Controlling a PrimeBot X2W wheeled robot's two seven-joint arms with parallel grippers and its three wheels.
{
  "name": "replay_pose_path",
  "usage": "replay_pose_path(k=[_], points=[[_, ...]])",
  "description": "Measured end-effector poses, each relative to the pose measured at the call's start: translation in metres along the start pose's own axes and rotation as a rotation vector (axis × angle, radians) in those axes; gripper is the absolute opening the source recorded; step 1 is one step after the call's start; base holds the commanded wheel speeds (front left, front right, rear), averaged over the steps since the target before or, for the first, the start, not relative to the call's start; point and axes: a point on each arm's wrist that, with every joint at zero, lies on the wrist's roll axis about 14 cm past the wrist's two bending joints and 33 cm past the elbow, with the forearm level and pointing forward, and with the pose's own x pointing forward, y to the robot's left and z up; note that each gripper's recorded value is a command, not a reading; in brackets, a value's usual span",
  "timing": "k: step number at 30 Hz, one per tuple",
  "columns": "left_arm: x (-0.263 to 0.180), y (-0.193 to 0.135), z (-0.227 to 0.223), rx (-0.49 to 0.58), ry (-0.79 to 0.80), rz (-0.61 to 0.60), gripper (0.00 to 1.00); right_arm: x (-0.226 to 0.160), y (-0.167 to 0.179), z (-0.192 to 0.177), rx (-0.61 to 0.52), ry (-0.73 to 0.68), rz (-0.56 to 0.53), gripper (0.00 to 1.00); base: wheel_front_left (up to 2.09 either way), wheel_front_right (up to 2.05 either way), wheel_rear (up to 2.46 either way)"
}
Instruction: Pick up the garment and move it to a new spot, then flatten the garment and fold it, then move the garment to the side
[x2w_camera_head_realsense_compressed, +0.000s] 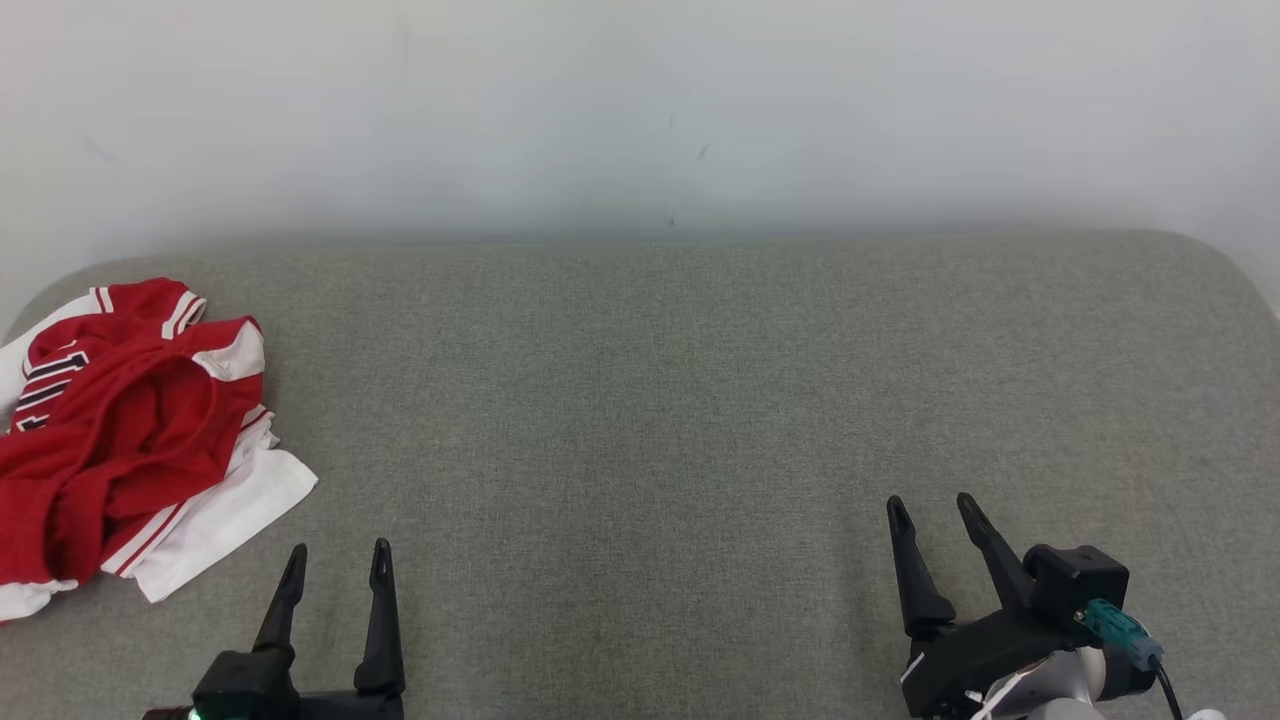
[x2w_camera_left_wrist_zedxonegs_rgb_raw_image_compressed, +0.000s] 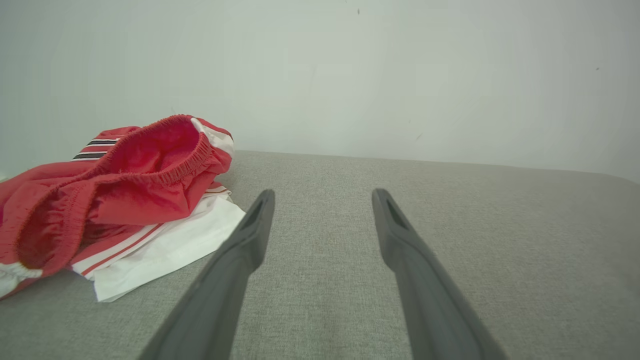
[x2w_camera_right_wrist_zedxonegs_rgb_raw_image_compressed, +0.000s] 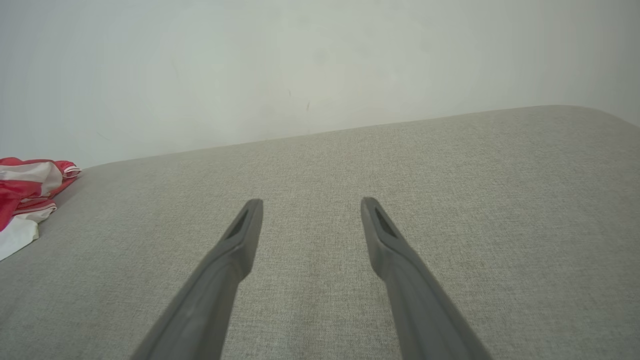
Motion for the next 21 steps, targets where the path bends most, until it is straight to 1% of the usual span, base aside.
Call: replay_pose_path(k=[21], points=[[-0.0019,-0.0007,0.0008,-0.009,-0.007,-0.002,1.00,-0.0047,-0.0044,0.0057,0.005,-0.019,-0.015,1.00,0.00,0.00,0.00]])
